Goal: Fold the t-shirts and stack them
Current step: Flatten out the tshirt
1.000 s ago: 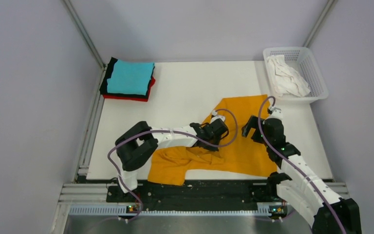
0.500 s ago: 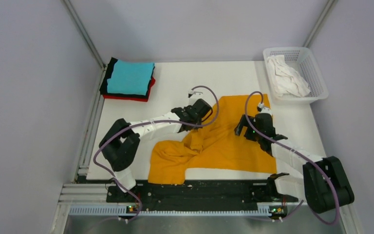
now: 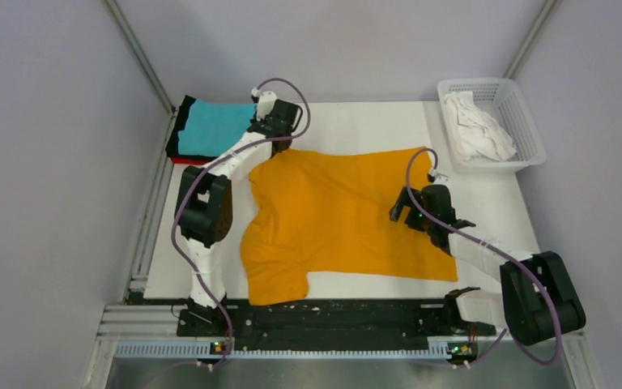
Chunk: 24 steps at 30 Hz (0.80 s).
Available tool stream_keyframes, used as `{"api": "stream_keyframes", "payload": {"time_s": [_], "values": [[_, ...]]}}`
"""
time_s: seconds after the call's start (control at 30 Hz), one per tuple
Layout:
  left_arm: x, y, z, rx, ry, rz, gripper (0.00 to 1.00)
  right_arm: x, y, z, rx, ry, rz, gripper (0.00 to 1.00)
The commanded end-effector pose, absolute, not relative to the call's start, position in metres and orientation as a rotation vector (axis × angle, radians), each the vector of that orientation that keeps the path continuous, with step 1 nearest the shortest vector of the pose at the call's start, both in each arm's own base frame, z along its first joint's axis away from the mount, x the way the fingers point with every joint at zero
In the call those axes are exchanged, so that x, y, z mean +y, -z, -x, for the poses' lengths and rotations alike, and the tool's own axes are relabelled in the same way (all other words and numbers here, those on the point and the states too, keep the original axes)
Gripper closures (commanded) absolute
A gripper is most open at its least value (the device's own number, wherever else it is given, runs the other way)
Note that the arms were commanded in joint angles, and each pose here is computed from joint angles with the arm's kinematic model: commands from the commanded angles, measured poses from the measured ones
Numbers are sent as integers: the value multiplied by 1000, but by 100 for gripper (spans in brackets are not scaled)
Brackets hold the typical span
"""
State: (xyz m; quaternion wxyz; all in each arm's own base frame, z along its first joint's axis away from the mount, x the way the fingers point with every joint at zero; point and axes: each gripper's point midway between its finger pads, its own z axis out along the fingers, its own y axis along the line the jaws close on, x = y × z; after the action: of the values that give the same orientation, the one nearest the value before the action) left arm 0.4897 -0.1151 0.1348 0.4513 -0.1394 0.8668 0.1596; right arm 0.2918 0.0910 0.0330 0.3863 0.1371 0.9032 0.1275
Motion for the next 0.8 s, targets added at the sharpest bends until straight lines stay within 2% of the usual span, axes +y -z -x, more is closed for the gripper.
{"api": "stream_keyframes", "payload": {"time_s": [0.0, 0.03, 0.07, 0.2, 0.33, 0.6, 0.77], "values": [[-95, -166, -514, 2075, -507, 350, 61, 81, -1, -266, 2447, -230, -369, 1], [-99, -169, -515, 2080, -489, 324, 14, 81, 0, -265, 2453, -233, -364, 1], [-105, -169, -516, 2094, -452, 293, 3, 83, 0, -265, 2455, -239, -362, 1], [-129, -166, -509, 2150, -262, 236, 1, 84, -3, -265, 2452, -252, -348, 1], [-151, -149, -484, 2252, -78, 180, 1, 84, -7, -266, 2432, -254, -345, 1], [-177, -108, -396, 2410, 256, 220, 1, 82, -24, -275, 2370, -252, -340, 1], [-191, -99, -333, 2403, 388, 185, 1, 78, -58, -282, 2263, -265, -375, 1]]}}
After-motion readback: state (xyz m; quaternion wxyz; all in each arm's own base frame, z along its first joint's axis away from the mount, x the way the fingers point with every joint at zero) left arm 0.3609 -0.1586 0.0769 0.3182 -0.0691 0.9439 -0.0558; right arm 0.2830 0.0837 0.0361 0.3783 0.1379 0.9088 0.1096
